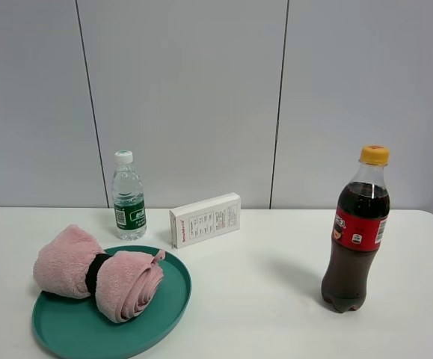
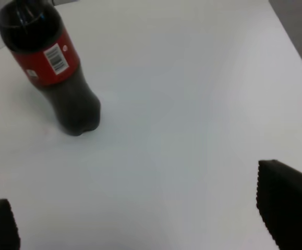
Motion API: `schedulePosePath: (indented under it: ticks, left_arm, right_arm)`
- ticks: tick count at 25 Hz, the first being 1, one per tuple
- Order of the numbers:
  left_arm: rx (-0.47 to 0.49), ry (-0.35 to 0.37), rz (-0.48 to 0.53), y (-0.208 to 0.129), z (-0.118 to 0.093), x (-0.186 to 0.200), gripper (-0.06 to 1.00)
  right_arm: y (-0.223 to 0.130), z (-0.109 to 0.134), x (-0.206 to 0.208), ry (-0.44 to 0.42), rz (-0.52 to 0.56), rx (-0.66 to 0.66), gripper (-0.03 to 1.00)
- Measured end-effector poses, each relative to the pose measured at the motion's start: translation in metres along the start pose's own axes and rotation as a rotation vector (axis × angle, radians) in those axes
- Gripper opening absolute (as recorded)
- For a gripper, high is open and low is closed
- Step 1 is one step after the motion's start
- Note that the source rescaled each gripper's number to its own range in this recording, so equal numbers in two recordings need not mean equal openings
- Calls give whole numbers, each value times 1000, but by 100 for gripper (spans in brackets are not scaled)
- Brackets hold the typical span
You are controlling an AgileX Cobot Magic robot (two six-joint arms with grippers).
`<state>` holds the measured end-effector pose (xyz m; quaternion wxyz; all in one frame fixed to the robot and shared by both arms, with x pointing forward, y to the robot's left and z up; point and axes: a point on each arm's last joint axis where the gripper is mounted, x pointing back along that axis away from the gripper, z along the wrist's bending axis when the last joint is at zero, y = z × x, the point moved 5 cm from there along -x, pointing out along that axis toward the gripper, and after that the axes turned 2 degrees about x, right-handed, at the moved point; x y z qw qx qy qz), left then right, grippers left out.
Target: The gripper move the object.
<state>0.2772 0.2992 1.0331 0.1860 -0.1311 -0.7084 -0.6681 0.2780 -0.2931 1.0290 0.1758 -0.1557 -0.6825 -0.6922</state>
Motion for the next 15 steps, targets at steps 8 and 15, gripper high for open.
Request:
schedulePosePath:
  ticks: [8,15]
  left_arm:
    - [0,0,0,0,0,0,100]
    - [0,0,0,0,0,0,100]
  right_arm:
    - [0,-2,0,-11,1,4,84]
    - [0,-2,0,-11,1,4,84]
